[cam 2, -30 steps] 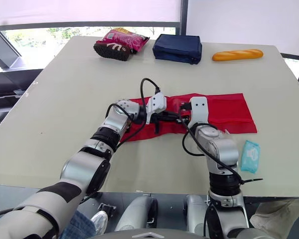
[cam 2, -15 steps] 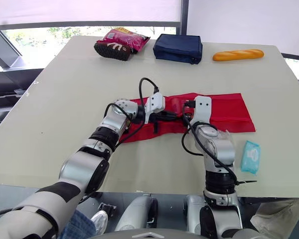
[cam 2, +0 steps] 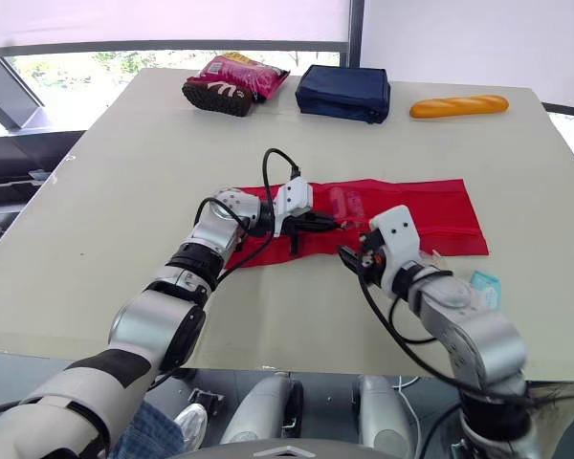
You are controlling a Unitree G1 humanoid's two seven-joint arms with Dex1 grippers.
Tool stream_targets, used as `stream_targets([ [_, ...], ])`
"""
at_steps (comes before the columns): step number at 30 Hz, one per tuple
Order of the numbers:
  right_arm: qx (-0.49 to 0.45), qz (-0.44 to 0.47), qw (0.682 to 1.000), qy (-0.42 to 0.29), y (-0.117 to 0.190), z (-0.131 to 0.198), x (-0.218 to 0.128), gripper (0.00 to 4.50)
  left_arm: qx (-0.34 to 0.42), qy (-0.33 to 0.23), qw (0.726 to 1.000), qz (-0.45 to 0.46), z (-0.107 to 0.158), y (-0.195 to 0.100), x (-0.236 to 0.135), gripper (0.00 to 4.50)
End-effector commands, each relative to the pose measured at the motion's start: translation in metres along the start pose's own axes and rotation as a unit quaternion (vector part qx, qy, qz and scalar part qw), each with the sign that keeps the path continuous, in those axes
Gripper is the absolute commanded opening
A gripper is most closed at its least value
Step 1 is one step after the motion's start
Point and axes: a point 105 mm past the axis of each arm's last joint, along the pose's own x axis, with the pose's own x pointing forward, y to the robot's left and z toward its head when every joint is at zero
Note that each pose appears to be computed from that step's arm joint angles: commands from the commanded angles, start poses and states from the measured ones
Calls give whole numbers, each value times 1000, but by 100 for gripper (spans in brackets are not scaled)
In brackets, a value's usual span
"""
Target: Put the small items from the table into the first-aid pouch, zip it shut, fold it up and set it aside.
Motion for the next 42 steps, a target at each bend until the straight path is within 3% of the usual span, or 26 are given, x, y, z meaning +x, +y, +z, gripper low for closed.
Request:
stream_targets([
  [1,-55,30,996,-56,5,15,-41,271,9,-13,1000,17,6,6,-8,0],
  [5,-73,-7,997,-32,-23,1,-93,271,7,-10,1000,21,3,7,-10,0],
  [8,-70,-43,996,-35,-44,0,-132,339,6,-13,1000,24,4,8,-9,0],
  [10,-79,-63,995,-26,-55,-1,-164,429,5,-13,1000,25,4,8,-9,0],
  [11,-86,-66,994,-20,-57,-1,-177,449,5,-13,1000,25,4,8,-9,0],
  [16,-84,-78,993,13,-55,-1,-231,449,3,-12,1000,19,2,6,-7,0],
  [21,-79,-81,993,27,-51,1,-250,449,4,-13,1000,16,2,6,-5,0],
  [30,-89,-67,992,54,-64,-4,-244,449,9,-14,1000,4,4,3,-1,0],
  [38,-133,30,989,58,-79,-16,-187,449,18,-16,1000,6,8,4,1,0],
  [42,-174,73,977,96,-97,-26,-153,449,23,-18,1000,8,11,4,3,0],
])
